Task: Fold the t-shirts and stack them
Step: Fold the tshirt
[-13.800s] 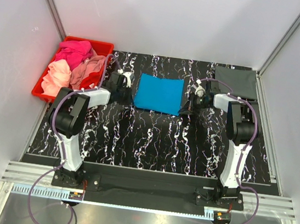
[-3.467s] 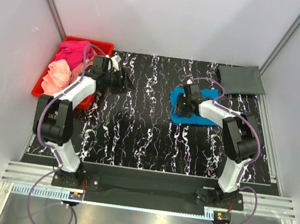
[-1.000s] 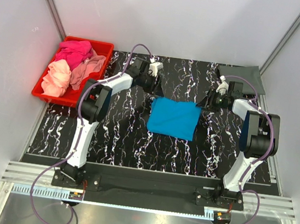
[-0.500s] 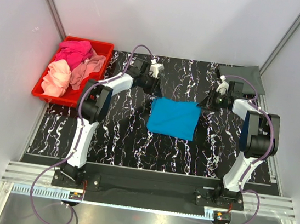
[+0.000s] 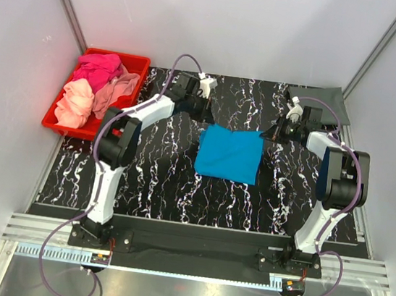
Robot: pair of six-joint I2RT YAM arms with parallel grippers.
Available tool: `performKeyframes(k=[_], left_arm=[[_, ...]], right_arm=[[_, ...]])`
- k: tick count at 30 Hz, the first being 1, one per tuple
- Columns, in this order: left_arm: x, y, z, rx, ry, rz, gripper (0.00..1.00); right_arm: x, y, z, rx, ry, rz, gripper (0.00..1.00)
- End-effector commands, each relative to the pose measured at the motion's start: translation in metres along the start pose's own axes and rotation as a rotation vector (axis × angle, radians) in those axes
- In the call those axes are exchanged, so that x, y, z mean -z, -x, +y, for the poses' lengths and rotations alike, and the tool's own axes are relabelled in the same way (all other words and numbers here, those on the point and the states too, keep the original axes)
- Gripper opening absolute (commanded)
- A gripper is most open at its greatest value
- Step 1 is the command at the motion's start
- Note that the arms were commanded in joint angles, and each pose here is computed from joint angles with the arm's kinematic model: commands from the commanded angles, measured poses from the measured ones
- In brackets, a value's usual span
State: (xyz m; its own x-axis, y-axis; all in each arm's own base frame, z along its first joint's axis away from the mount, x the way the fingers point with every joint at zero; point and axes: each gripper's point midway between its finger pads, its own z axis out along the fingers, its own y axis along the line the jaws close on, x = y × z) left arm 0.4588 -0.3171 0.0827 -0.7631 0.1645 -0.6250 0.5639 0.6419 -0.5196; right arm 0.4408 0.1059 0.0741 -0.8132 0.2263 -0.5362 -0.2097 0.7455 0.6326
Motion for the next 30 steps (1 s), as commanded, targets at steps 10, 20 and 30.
performKeyframes(k=[10, 20, 30], left_arm=[[0.059, 0.032, 0.034, 0.074, 0.364, -0.219, 0.00], [0.027, 0.019, 0.104, 0.192, 0.397, -0.176, 0.00], [0.062, 0.068, 0.070, 0.084, 0.274, -0.297, 0.69]], right_arm=[[-0.005, 0.042, 0.035, 0.030, 0.195, -0.111, 0.02], [-0.042, 0.046, 0.009, -0.070, 0.211, -0.068, 0.20], [-0.040, 0.041, -0.005, -0.077, 0.097, -0.026, 0.56]])
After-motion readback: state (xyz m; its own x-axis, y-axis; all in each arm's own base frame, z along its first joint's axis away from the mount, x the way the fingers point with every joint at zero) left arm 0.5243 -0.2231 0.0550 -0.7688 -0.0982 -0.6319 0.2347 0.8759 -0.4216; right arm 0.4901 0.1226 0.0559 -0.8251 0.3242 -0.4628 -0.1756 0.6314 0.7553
